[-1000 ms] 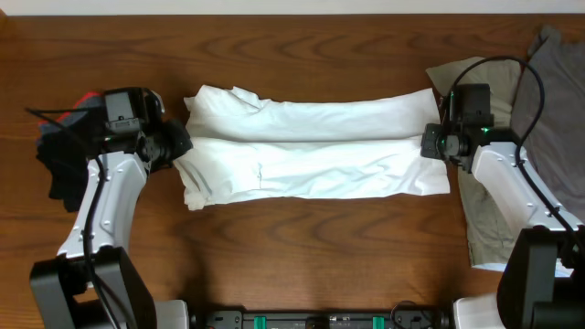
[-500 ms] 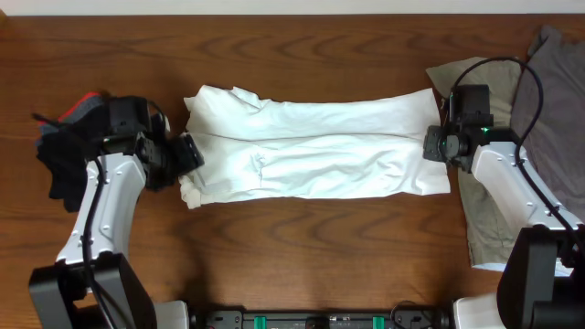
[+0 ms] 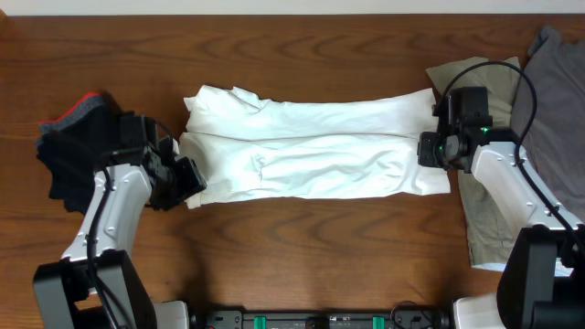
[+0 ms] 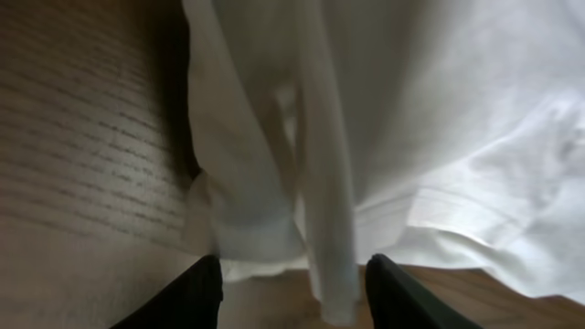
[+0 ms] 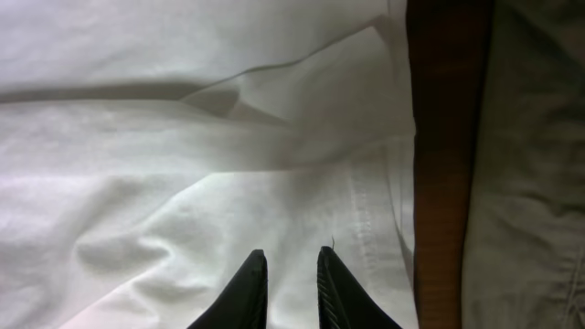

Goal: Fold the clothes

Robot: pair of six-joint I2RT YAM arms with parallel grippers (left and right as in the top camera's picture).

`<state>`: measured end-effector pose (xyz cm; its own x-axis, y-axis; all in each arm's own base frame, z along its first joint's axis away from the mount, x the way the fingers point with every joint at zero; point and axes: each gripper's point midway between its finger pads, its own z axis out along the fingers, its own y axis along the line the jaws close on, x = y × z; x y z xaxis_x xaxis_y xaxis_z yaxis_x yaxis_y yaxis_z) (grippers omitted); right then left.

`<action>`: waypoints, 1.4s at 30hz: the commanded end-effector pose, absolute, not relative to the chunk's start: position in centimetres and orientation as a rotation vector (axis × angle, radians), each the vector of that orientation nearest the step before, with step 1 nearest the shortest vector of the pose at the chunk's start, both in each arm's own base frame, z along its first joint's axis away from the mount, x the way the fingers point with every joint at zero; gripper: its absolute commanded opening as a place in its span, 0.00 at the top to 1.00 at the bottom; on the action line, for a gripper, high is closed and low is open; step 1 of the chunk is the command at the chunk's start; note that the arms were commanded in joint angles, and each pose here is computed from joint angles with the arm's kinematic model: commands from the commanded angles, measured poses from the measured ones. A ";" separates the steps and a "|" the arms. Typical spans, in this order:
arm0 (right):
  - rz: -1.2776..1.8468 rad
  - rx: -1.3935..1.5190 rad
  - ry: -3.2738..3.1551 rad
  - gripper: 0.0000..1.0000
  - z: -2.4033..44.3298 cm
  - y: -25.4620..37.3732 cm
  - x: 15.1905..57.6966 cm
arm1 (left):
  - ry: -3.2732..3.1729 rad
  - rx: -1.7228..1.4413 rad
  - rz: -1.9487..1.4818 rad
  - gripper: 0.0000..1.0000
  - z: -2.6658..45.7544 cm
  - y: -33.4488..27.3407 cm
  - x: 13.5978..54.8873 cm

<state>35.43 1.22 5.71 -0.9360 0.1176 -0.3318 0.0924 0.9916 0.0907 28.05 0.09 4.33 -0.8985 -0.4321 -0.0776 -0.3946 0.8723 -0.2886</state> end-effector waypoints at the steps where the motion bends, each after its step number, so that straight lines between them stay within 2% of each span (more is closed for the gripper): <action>1: 0.116 0.126 2.803 0.82 5.7 1.6 35.4 | 2.904 -0.627 -0.371 0.48 3.5 0.3 27.6; 6: 0.114 0.127 2.810 0.82 5.6 1.5 35.3 | 2.891 -0.629 -0.286 0.52 3.4 1.4 27.9; 14: 0.114 0.128 2.817 0.82 5.5 1.5 35.1 | 2.893 -0.639 -0.186 0.81 3.1 2.5 27.7; 20: 0.113 0.128 2.824 0.81 5.5 1.5 34.9 | 2.899 -0.660 -0.049 0.81 2.9 4.0 27.2; 21: 0.114 0.128 2.825 0.81 5.5 1.5 34.9 | 2.900 -0.660 -0.050 0.81 2.9 4.0 27.1; 24: 0.114 0.128 2.825 0.81 5.5 1.5 34.9 | 2.903 -0.661 -0.050 0.65 2.9 4.0 27.1; 25: 0.114 0.128 2.825 0.80 5.5 1.5 34.9 | 2.903 -0.661 -0.051 0.62 2.9 4.0 27.1; 29: 0.114 0.128 2.825 0.80 5.5 1.5 34.9 | 2.890 -0.645 -0.180 0.61 3.9 2.6 27.8; 33: 0.115 0.126 2.809 0.78 5.8 1.5 35.2 | 2.765 -0.590 -0.280 0.60 8.2 1.8 30.3; 34: 0.116 0.124 2.797 0.76 6.1 1.5 35.4 | 2.721 -0.573 -0.285 0.60 9.5 1.9 31.0; 37: 0.114 0.085 2.732 0.65 8.0 1.6 36.8 | 2.589 -0.527 -0.283 0.47 13.2 2.2 33.0; 42: 0.167 0.031 2.645 0.55 12.4 2.4 38.7 | 2.478 -0.445 -0.356 0.43 16.9 1.6 36.4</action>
